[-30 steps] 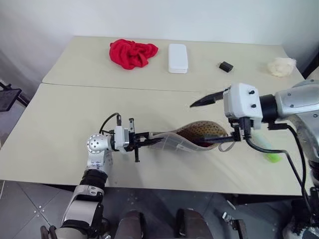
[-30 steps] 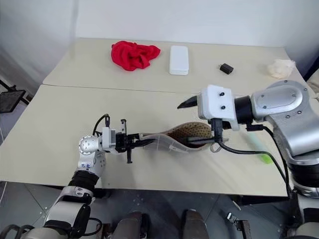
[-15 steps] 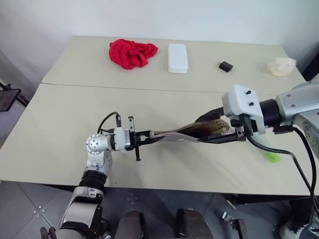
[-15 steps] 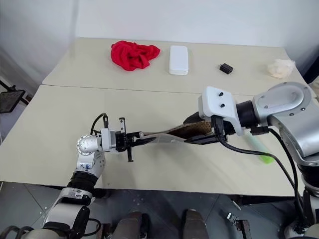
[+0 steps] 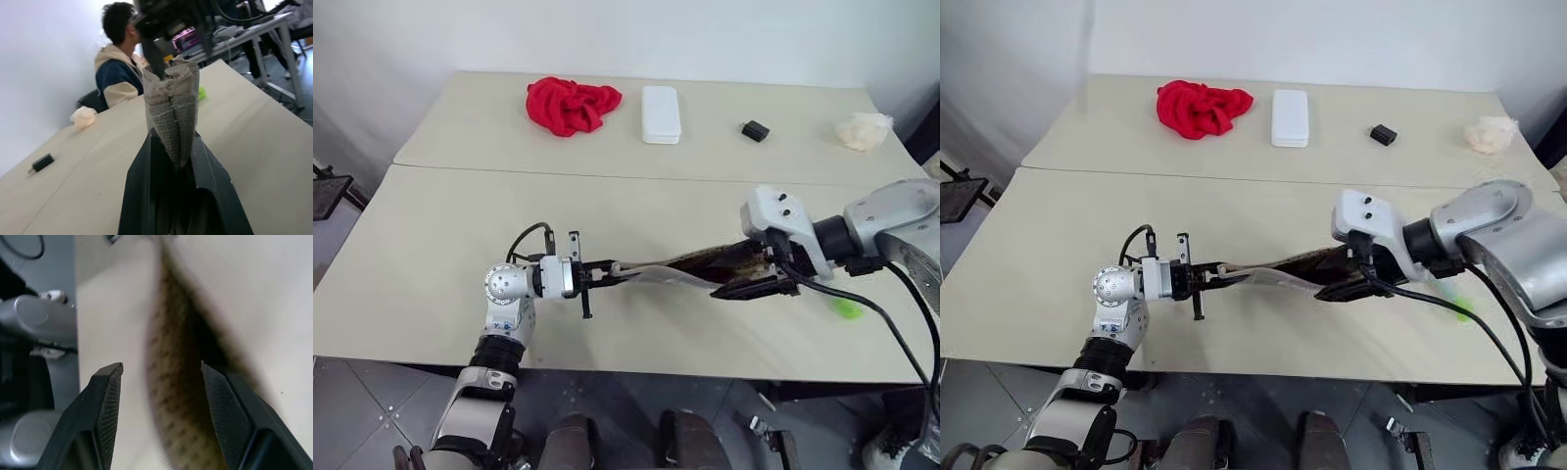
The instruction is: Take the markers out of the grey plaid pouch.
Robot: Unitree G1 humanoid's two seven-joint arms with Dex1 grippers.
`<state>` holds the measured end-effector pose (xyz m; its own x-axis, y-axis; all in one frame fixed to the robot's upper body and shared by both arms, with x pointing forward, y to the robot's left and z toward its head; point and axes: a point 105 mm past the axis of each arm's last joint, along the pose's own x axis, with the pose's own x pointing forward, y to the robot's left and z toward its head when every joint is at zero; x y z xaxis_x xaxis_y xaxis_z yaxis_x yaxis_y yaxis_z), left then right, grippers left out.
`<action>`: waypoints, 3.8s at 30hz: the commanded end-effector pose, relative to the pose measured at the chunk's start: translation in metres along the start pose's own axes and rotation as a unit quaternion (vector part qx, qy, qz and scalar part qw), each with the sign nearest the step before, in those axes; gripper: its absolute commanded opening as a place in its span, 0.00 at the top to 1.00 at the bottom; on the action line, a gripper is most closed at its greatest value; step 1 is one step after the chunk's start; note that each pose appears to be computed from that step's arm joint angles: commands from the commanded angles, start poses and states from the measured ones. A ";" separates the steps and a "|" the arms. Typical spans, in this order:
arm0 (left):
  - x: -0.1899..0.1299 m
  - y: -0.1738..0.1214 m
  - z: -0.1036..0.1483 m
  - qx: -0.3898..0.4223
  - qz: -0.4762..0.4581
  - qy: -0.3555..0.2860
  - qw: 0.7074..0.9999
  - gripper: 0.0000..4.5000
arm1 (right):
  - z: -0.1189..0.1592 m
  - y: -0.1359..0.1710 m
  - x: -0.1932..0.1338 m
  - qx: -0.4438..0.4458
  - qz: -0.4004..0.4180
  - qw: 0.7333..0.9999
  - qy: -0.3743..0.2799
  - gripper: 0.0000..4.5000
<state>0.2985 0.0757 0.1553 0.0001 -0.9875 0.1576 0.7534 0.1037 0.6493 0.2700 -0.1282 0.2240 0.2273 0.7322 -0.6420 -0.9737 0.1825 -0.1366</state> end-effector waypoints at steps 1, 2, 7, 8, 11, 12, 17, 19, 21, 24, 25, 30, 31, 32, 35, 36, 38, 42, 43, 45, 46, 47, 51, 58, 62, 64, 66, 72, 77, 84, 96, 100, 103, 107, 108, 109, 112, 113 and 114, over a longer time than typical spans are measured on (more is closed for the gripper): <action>0.001 -0.002 0.005 0.017 -0.007 -0.007 1.000 1.00 | 0.008 -0.001 -0.003 0.027 0.001 1.000 -0.016 0.42; 0.001 -0.002 0.005 0.016 -0.007 -0.007 1.000 1.00 | 0.009 0.000 -0.003 0.038 0.008 0.999 -0.023 0.42; 0.000 -0.005 0.002 0.011 -0.009 -0.002 1.000 1.00 | 0.013 -0.001 -0.006 0.093 0.021 0.994 -0.061 0.62; 0.000 -0.006 0.002 0.010 -0.010 -0.001 1.000 1.00 | 0.013 -0.002 -0.006 0.101 0.019 0.993 -0.064 0.70; -0.001 -0.007 0.001 0.011 -0.013 0.000 1.000 1.00 | 0.011 -0.009 -0.005 0.105 -0.007 0.993 -0.061 0.83; -0.001 -0.007 0.001 0.011 -0.013 0.000 1.000 1.00 | 0.009 -0.012 -0.004 0.093 -0.024 0.994 -0.051 0.83; -0.001 -0.004 0.002 0.007 -0.005 -0.001 1.000 1.00 | 0.004 -0.020 0.008 0.037 -0.080 0.996 -0.013 0.83; -0.001 -0.003 0.002 0.003 -0.001 -0.003 1.000 1.00 | 0.003 -0.016 0.018 -0.001 -0.094 0.996 0.003 0.83; -0.002 -0.002 0.002 -0.001 0.005 -0.004 1.000 1.00 | 0.004 -0.013 0.028 -0.032 -0.111 0.993 0.009 0.83; -0.002 0.000 0.002 -0.004 0.010 -0.004 1.000 1.00 | 0.005 -0.007 0.041 -0.076 -0.126 0.989 0.020 0.83; -0.002 0.001 0.001 -0.004 0.013 -0.003 1.000 1.00 | 0.004 -0.003 0.045 -0.080 -0.121 0.989 0.020 0.83; -0.001 0.004 0.001 -0.009 0.020 -0.006 1.000 1.00 | 0.002 -0.006 0.062 -0.142 -0.150 0.978 0.040 0.83; -0.001 0.005 0.001 -0.011 0.021 -0.007 1.000 1.00 | 0.002 -0.010 0.062 -0.153 -0.160 0.974 0.046 0.83; -0.001 0.006 0.001 -0.013 0.022 -0.008 1.000 1.00 | 0.005 -0.020 0.059 -0.175 -0.185 0.966 0.052 0.83; -0.001 0.006 0.001 -0.015 0.022 -0.009 1.000 1.00 | 0.003 -0.033 0.056 -0.214 -0.211 0.951 0.074 0.83; -0.001 0.006 0.002 -0.015 0.022 -0.009 1.000 1.00 | 0.001 -0.032 0.057 -0.213 -0.206 0.952 0.077 0.83; -0.001 0.006 0.002 -0.016 0.024 -0.009 1.000 1.00 | -0.001 -0.029 0.059 -0.215 -0.196 0.953 0.078 0.80; -0.002 0.005 0.002 -0.018 0.023 -0.007 1.000 1.00 | -0.002 -0.028 0.060 -0.223 -0.191 0.953 0.081 0.56; -0.002 0.005 0.002 -0.019 0.023 -0.007 1.000 1.00 | -0.002 -0.028 0.061 -0.224 -0.191 0.952 0.080 0.48; -0.002 0.005 0.002 -0.020 0.024 -0.007 1.000 1.00 | -0.002 -0.029 0.061 -0.226 -0.190 0.952 0.078 0.33; -0.002 0.005 0.002 -0.020 0.023 -0.008 0.999 1.00 | -0.002 -0.029 0.062 -0.229 -0.191 0.951 0.077 0.25; -0.002 0.005 0.003 -0.021 0.023 -0.008 0.999 1.00 | -0.002 -0.029 0.063 -0.233 -0.191 0.951 0.077 0.18; 0.000 0.004 0.003 -0.024 0.020 -0.011 0.999 1.00 | -0.004 -0.029 0.066 -0.241 -0.193 0.948 0.078 0.18; 0.003 0.006 0.004 -0.052 0.025 -0.026 0.998 1.00 | -0.005 -0.033 0.088 -0.225 -0.198 0.952 0.066 0.18; 0.004 0.007 0.004 -0.060 0.021 -0.028 0.998 1.00 | 0.003 -0.036 0.098 -0.216 -0.207 0.953 0.056 0.18; 0.004 0.008 0.005 -0.064 0.021 -0.029 0.997 1.00 | 0.001 -0.039 0.099 -0.215 -0.212 0.951 0.062 0.18; 0.004 0.009 0.005 -0.069 0.025 -0.031 0.997 1.00 | -0.003 -0.044 0.101 -0.215 -0.223 0.948 0.074 0.18; 0.005 0.013 0.006 -0.085 0.038 -0.039 0.995 1.00 | -0.015 -0.072 0.103 -0.243 -0.316 0.909 0.121 0.18; 0.004 0.016 0.007 -0.093 0.040 -0.039 0.994 1.00 | 0.002 -0.082 0.104 -0.244 -0.369 0.893 0.077 0.18; 0.004 0.017 0.015 -0.040 -0.002 -0.032 0.999 1.00 | 0.005 -0.095 0.099 -0.314 -0.415 0.851 0.068 0.18; 0.019 0.032 0.039 -0.019 -0.026 -0.073 0.997 1.00 | 0.005 -0.104 0.106 -0.358 -0.441 0.822 0.026 0.18; 0.017 0.034 0.040 -0.019 -0.022 -0.073 0.997 1.00 | 0.004 -0.107 0.106 -0.360 -0.441 0.822 0.023 0.27; 0.016 0.035 0.040 -0.019 -0.020 -0.072 0.997 1.00 | 0.005 -0.109 0.106 -0.362 -0.442 0.821 0.019 0.48; 0.015 0.036 0.039 -0.020 -0.015 -0.071 0.997 1.00 | 0.007 -0.109 0.104 -0.364 -0.438 0.822 0.016 0.78; 0.015 0.037 0.039 -0.022 -0.011 -0.071 0.997 1.00 | 0.009 -0.109 0.103 -0.366 -0.438 0.821 0.013 0.84; 0.015 0.038 0.039 -0.023 -0.007 -0.072 0.997 1.00 | 0.011 -0.108 0.101 -0.366 -0.432 0.824 0.011 0.91; 0.014 0.039 0.038 -0.027 0.000 -0.071 0.997 1.00 | 0.014 -0.101 0.097 -0.371 -0.403 0.837 0.004 0.99; 0.012 0.041 0.038 -0.031 0.006 -0.071 0.997 1.00 | 0.016 -0.097 0.093 -0.377 -0.386 0.842 0.001 0.99; 0.011 0.043 0.037 -0.036 0.013 -0.070 0.997 1.00 | 0.017 -0.092 0.091 -0.384 -0.366 0.848 -0.001 0.99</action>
<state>0.3163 0.0788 0.1769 0.0232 -0.9785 0.2048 0.8652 0.1223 0.4863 0.3795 -0.0542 0.1961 0.7677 0.6302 -0.1161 -0.2604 0.1413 -0.9551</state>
